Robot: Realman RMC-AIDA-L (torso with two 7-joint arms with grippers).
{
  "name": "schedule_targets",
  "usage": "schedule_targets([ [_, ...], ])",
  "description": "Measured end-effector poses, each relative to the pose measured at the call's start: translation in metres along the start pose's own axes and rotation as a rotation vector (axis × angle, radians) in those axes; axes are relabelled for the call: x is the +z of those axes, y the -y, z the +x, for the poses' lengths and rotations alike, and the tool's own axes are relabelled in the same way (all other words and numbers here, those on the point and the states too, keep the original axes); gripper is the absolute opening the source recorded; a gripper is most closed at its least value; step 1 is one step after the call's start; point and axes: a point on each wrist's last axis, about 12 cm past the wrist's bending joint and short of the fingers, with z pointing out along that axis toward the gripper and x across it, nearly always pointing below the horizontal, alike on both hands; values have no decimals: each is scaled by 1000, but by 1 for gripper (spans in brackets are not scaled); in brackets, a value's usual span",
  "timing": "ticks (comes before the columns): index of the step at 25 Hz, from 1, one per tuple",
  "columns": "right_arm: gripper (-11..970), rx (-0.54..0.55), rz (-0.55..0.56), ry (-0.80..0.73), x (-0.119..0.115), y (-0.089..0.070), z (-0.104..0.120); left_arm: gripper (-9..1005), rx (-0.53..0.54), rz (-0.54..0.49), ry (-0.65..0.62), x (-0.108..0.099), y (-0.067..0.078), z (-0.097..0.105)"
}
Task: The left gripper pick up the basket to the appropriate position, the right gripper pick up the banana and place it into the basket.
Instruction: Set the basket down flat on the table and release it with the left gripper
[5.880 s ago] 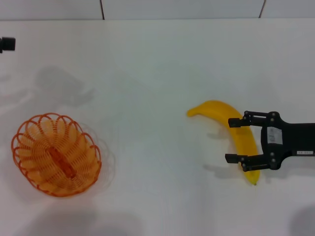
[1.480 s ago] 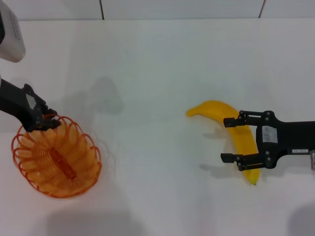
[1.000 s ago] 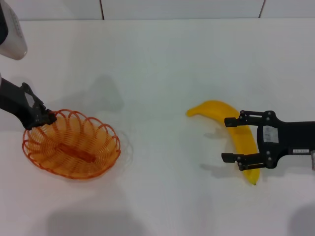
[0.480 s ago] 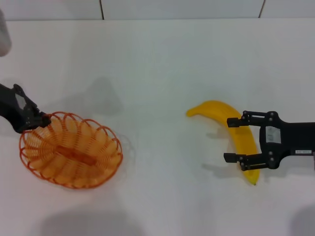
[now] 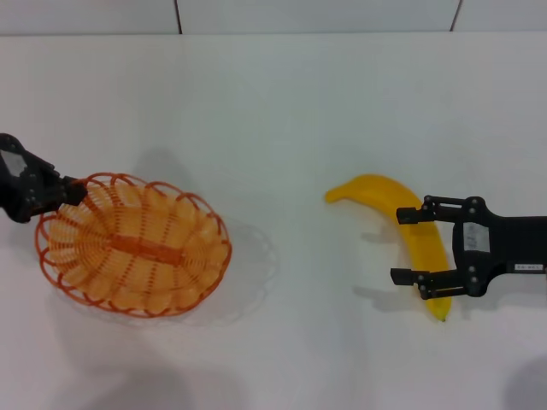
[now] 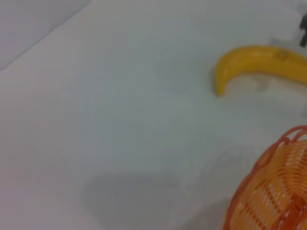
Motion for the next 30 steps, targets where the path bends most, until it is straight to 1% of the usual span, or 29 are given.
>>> schedule_targets([
  [3, 856, -1, 0, 1, 0, 0, 0, 49, -50, 1, 9, 6, 0, -2],
  [7, 856, -5, -6, 2, 3, 1, -2, 48, -200, -6, 26, 22, -8, -7],
  [9, 856, -5, -6, 2, 3, 1, -2, 47, -238, 18, 28, 30, -9, -13],
  [13, 856, -7, -8, 2, 3, 1, -2, 47, -256, 58, 23, 42, -9, -28],
  [18, 856, -15, -14, 8, 6, 3, -6, 46, -288, 106, -15, 63, -7, -44],
  [24, 857, -20, -18, 14, 8, 4, -8, 46, -313, 94, -84, 87, -4, -53],
  [30, 857, -22, -18, 15, 9, 5, -8, 46, -344, 111, -86, 100, -2, -60],
])
